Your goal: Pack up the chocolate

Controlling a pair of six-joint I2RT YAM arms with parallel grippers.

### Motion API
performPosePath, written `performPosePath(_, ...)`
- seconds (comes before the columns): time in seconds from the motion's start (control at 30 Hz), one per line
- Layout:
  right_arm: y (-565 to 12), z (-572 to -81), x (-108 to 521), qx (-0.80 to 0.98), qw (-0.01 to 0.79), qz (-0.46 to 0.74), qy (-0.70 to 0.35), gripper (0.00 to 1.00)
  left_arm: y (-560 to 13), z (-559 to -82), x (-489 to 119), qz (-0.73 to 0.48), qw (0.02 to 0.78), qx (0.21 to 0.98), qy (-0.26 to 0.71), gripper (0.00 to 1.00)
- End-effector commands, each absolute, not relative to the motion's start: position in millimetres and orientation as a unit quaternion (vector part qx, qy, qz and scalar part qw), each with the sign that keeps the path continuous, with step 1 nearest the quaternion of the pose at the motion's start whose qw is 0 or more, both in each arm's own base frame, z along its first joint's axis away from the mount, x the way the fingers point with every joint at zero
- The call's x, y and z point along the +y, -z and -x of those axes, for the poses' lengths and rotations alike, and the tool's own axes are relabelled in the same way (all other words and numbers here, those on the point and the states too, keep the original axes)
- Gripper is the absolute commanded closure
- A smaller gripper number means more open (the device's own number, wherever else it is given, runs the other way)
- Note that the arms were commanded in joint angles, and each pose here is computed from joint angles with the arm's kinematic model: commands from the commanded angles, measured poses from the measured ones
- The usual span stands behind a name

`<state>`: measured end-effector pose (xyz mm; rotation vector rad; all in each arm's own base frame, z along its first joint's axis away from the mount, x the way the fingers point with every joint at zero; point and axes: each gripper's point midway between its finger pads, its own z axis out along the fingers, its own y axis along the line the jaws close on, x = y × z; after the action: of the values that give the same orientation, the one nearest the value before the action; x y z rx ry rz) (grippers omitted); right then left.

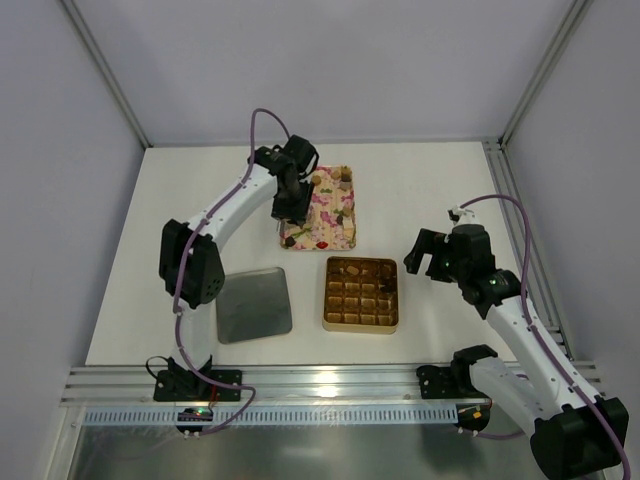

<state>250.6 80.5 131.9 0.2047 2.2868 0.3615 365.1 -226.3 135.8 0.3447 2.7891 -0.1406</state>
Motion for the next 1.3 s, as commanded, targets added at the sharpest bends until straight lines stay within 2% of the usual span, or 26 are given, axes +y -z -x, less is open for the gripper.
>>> performPosePath(0.0, -148, -255, 83, 0.892, 0.419, -0.077, -0.152, 0.00, -158, -352, -232, -0.136, 0.176, 0.973, 0.068, 0.57)
performPosePath(0.2, -148, -254, 83, 0.892, 0.419, -0.076, -0.152, 0.00, -160, -349, -231, -0.139, 0.177, 0.972, 0.060, 0.54)
performPosePath(0.83, -146, -253, 82, 0.892, 0.418, -0.079, -0.153, 0.00, -144, -328, -232, -0.189, 0.133, 0.972, 0.045, 0.54)
performPosePath(1.07, -145, -254, 83, 0.892, 0.416, -0.080, -0.155, 0.00, -145, -330, -240, -0.187, 0.133, 0.972, 0.057, 0.60)
performPosePath(1.27, -145, -254, 83, 0.892, 0.417, -0.079, -0.154, 0.00, -145, -332, -244, -0.183, 0.139, 0.971, 0.060, 0.61)
